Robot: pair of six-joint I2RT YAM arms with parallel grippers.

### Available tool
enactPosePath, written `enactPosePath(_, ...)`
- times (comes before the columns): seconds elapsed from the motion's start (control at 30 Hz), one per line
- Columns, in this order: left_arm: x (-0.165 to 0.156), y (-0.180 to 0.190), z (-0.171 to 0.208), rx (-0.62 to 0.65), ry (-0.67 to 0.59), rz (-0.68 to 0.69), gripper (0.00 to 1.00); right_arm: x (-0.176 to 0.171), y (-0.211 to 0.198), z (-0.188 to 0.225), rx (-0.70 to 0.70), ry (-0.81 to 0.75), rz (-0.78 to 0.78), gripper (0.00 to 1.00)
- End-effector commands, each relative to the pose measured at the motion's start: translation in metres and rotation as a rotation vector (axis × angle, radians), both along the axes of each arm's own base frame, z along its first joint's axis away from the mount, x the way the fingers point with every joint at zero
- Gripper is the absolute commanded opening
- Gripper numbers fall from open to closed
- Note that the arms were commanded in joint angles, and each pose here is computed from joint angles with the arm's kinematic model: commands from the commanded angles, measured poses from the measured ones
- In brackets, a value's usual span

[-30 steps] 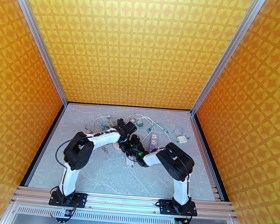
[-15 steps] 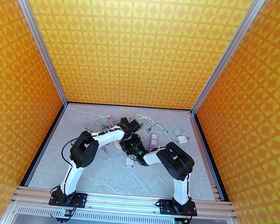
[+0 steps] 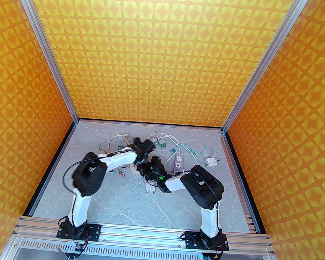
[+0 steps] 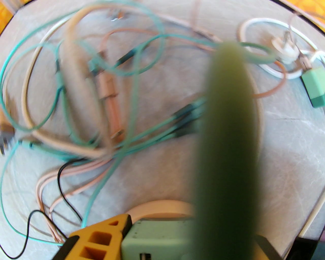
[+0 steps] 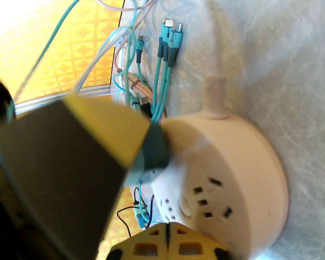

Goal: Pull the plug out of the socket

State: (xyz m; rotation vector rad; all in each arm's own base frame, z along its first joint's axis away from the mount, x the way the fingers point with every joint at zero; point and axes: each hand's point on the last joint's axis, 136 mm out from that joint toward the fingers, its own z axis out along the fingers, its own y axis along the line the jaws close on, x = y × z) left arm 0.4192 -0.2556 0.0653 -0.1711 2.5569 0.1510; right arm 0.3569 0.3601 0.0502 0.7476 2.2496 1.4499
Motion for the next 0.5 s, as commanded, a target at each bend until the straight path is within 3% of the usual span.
enactPosePath(0.0, -0.016, -0.032, -0.006, 0.096, 0.059, -0.113, 0.34, -0.051, -0.047, -0.116, -0.286, 0.328, -0.01, 0.0)
enactPosePath(0.13, -0.018, -0.022, -0.01, 0.099, 0.063, -0.076, 0.33, -0.051, -0.048, -0.116, -0.288, 0.332, -0.013, 0.0)
enactPosePath(0.33, -0.017, -0.001, 0.006, -0.103, 0.026, 0.016, 0.33, -0.051, -0.048, -0.116, -0.287, 0.333, -0.016, 0.0)
enactPosePath(0.47, -0.015, -0.012, 0.014, -0.089, 0.024, -0.029, 0.33, -0.051, -0.048, -0.116, -0.29, 0.335, -0.015, 0.0)
